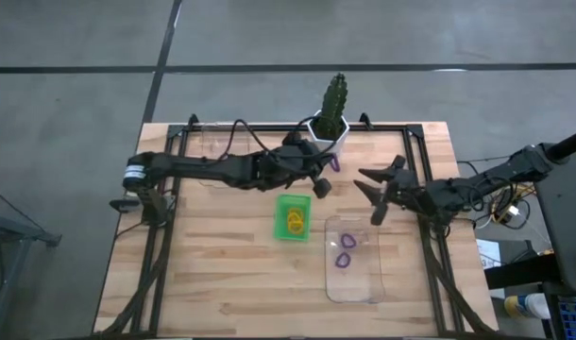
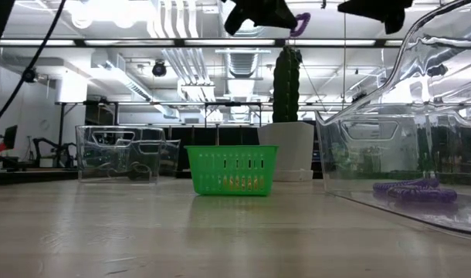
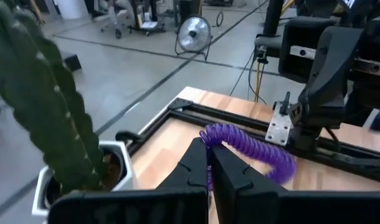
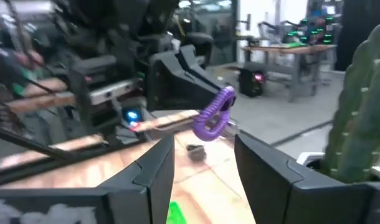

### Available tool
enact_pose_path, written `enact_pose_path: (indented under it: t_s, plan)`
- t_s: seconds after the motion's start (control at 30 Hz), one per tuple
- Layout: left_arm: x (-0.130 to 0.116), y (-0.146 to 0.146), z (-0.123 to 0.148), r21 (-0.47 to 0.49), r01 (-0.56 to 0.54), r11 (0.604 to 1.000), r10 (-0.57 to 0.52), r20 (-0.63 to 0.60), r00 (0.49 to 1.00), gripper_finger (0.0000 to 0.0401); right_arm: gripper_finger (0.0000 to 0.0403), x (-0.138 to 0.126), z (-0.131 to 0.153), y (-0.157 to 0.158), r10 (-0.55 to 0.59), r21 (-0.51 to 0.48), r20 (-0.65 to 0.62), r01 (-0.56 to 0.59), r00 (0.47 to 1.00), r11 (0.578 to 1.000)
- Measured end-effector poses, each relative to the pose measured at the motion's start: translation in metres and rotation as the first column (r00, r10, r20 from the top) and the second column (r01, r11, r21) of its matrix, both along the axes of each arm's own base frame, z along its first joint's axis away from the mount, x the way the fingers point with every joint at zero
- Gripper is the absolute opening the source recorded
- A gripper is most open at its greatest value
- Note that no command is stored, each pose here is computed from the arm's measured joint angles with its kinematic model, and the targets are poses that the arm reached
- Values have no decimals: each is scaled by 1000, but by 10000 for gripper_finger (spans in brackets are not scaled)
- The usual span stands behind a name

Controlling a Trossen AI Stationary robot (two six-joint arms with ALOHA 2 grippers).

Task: Sort spring keychains
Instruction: Put the purple spring keychain into the bottom transparent bin

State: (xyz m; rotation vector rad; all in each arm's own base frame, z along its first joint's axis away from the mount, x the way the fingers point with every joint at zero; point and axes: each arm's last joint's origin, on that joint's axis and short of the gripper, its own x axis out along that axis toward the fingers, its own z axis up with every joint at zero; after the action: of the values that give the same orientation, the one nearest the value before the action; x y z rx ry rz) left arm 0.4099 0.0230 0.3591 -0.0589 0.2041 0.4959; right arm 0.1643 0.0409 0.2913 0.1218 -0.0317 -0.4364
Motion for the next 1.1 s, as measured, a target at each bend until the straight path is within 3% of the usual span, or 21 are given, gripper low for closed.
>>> enact_pose_path:
  t_s: [0.17, 0.37, 1.1]
  plan:
    - [10, 0, 0, 37, 8, 999, -7, -17, 1000, 0, 162, 17, 6, 1, -46, -8, -84, 45, 995, 999]
    - [13, 1, 2, 56, 11, 998, -10, -17, 1000, 0, 171, 31, 17, 3, -87, -20, -101, 86, 991, 996]
    - [13, 0, 4, 51, 5, 999, -5, 10, 1000, 0, 185, 43, 20, -4, -166, 25, -112, 170, 980, 985]
